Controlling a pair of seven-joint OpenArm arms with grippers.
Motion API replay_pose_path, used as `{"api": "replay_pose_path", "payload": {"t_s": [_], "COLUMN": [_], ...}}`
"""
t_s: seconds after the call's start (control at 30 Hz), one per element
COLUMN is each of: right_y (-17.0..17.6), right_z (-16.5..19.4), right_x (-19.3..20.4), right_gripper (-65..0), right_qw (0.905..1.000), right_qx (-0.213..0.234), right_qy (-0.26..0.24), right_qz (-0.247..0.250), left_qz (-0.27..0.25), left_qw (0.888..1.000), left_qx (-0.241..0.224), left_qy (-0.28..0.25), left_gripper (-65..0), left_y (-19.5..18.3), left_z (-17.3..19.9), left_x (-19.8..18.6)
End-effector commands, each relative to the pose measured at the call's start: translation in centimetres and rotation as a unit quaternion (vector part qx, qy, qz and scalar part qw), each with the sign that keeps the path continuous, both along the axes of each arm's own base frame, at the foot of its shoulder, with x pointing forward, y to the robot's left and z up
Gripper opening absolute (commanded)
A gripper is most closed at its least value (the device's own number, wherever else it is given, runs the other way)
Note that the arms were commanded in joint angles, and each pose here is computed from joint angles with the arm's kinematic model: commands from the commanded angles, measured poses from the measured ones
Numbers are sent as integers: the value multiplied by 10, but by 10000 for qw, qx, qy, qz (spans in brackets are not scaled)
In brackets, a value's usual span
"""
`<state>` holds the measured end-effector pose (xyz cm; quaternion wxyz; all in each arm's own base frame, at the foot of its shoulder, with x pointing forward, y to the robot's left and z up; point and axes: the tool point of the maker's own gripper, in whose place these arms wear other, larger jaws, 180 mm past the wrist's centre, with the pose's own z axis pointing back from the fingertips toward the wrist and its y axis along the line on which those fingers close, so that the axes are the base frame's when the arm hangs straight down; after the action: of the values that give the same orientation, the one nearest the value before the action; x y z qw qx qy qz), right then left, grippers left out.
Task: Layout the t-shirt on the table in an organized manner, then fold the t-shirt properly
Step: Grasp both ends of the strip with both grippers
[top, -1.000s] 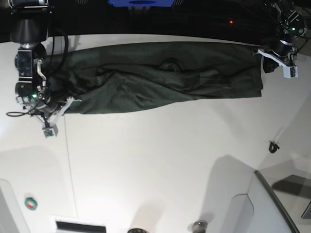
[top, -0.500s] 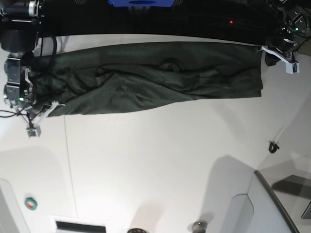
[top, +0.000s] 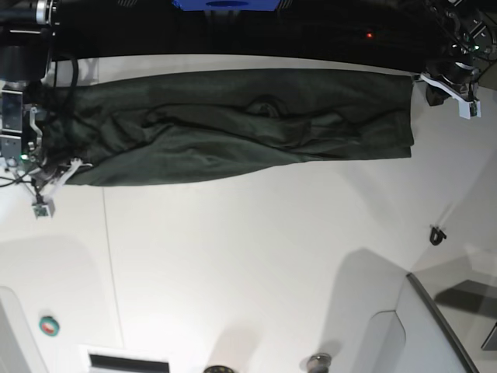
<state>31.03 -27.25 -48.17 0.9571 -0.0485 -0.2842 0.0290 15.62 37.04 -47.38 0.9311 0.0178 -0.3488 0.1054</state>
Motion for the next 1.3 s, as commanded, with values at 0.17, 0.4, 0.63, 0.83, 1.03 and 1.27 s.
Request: {"api": "replay_pose_path", "payload": {"t_s": [0.17, 0.4, 0.63, 0.83, 1.03, 1.27], "right_y": [10, 32, 37, 39, 47, 47], "right_z": [55, 82, 76, 64, 57, 57], "right_x": [22, 10, 2, -3, -6, -7], "right_gripper": [-642, -642, -642, -642, -642, -642], "right_qw": [9955, 9901, 9911, 9930, 9934, 9934], "right_qx": [-189, -227, -194, -152, -110, -115], "right_qy": [-896, -1296, -1210, -1041, -942, -942], "right_qz": [253, 480, 528, 533, 640, 639], "left_qz": [-210, 203, 329, 122, -194, -68], "left_qw": [9981, 9932, 9840, 9811, 9782, 9769], "left_qx": [492, 45, -940, -1448, -1746, -2024], "left_qy": [-295, -1147, -1480, -1280, -1104, -689], "left_gripper": [-650, -650, 0, 0, 0, 0], "left_y": [17, 30, 16, -18, -51, -63], "left_z": [37, 72, 65, 35, 18, -13], "left_x": [7, 7, 15, 38, 51, 38]}}
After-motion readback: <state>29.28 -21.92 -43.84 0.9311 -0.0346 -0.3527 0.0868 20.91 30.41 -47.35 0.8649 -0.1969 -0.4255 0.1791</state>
